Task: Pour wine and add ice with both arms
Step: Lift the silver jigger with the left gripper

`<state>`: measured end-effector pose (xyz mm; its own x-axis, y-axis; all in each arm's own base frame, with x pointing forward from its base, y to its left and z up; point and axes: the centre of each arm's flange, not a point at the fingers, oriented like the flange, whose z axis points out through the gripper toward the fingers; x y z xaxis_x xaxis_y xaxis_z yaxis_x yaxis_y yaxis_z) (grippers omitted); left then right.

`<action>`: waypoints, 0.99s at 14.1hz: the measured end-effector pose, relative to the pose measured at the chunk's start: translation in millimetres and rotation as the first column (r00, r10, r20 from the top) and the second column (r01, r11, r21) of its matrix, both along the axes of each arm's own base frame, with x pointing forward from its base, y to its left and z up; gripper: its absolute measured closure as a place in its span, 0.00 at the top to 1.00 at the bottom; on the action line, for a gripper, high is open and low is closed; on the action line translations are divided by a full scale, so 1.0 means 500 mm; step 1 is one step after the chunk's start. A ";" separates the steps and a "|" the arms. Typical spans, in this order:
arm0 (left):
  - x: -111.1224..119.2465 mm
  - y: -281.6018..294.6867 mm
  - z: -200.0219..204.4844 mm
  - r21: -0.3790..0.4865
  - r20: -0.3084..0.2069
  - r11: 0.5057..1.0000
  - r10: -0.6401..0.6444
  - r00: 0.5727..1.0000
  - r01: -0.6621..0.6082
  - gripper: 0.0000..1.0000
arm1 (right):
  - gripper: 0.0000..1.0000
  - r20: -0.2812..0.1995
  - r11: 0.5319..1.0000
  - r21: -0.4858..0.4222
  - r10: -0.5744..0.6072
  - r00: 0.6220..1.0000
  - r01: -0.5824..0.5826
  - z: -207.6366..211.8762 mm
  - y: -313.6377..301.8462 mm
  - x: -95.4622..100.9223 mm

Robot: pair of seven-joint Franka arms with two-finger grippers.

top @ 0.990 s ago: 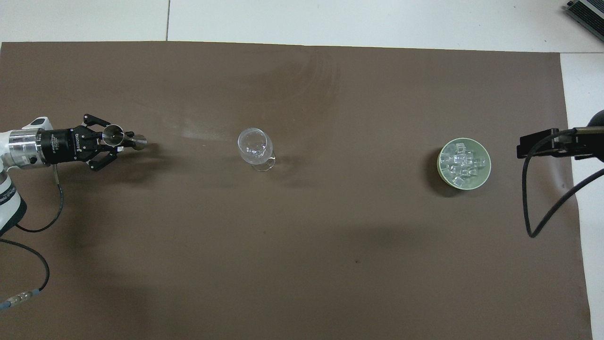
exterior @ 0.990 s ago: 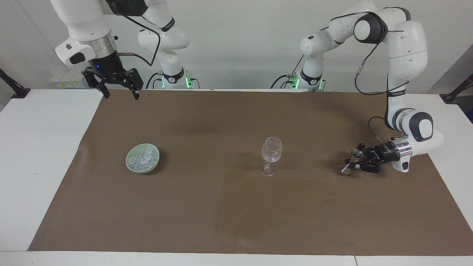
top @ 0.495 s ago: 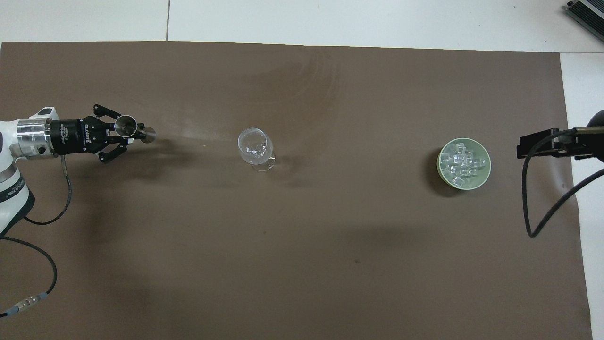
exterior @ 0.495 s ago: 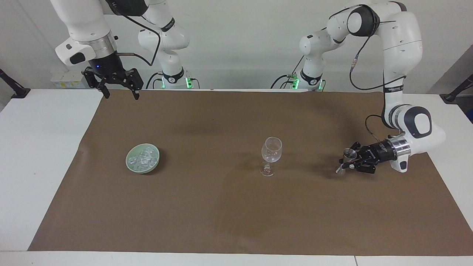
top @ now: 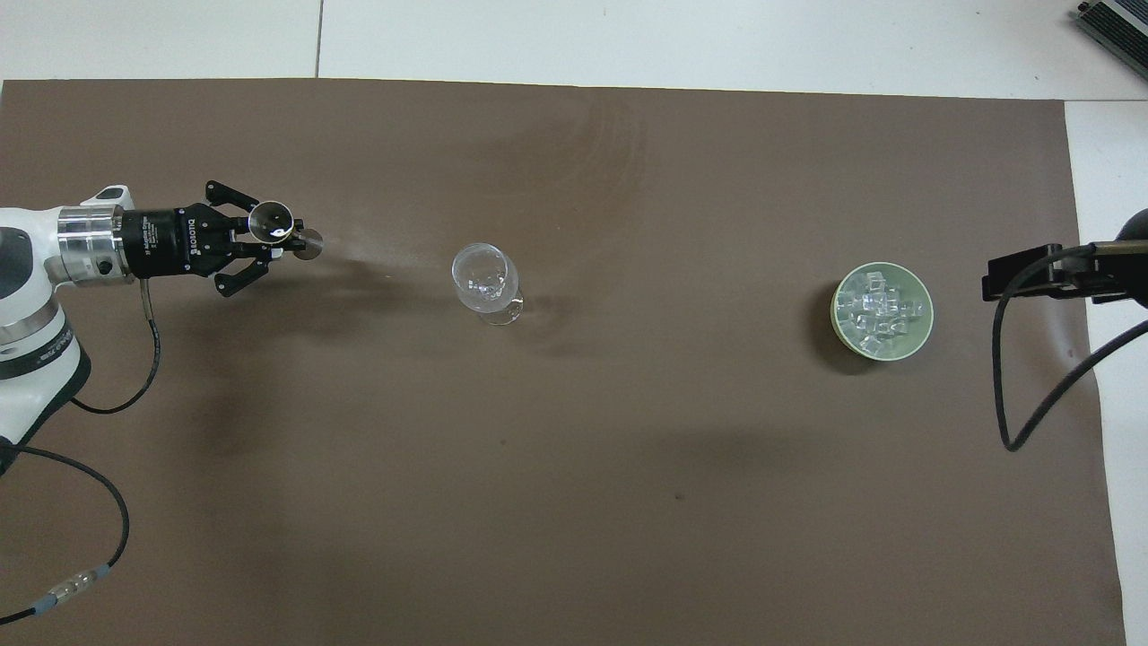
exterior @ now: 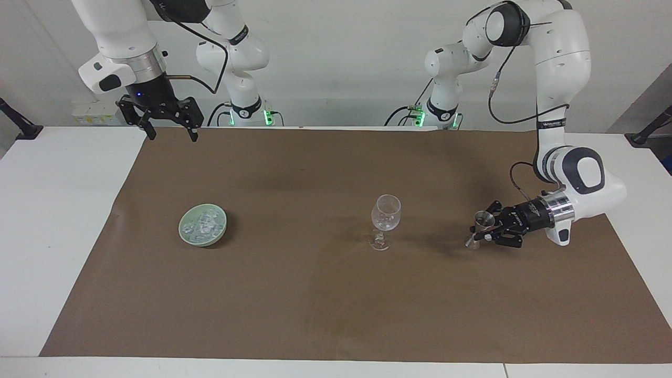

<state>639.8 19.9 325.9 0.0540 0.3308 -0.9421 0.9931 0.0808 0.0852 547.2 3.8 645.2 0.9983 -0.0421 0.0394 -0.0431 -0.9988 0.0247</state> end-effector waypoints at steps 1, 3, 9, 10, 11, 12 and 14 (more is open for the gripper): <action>0.001 -0.012 0.010 0.002 0.003 1.000 -0.006 1.000 0.006 0.22 | 1.00 0.000 1.000 0.000 0.000 1.000 0.000 0.000 0.000 0.000; 0.003 -0.035 0.028 0.011 0.003 1.000 -0.010 1.000 0.010 0.22 | 1.00 0.000 1.000 0.000 0.000 1.000 0.000 0.000 0.000 0.000; 0.011 -0.111 0.083 0.056 0.017 0.998 -0.003 1.000 0.002 0.22 | 1.00 0.000 1.000 0.000 0.000 1.000 0.000 0.000 0.000 0.000; 0.011 -0.128 0.097 0.064 0.017 0.998 0.001 1.000 -0.002 0.22 | 1.00 0.000 1.000 0.000 0.000 1.000 0.000 0.000 0.000 0.000; 0.012 -0.144 0.112 0.072 0.015 0.997 0.007 1.000 -0.008 0.22 | 1.00 0.000 1.000 0.000 0.000 1.000 0.000 0.000 0.000 0.000; 0.012 -0.161 0.127 0.081 0.018 0.997 0.013 1.000 -0.014 0.22 | 1.00 0.000 1.000 0.000 0.000 1.000 0.000 0.000 0.000 0.000; 0.011 -0.195 0.148 0.099 0.029 0.995 0.019 0.999 -0.022 0.22 | 1.00 0.000 1.000 0.000 0.000 1.000 0.000 0.000 0.000 0.000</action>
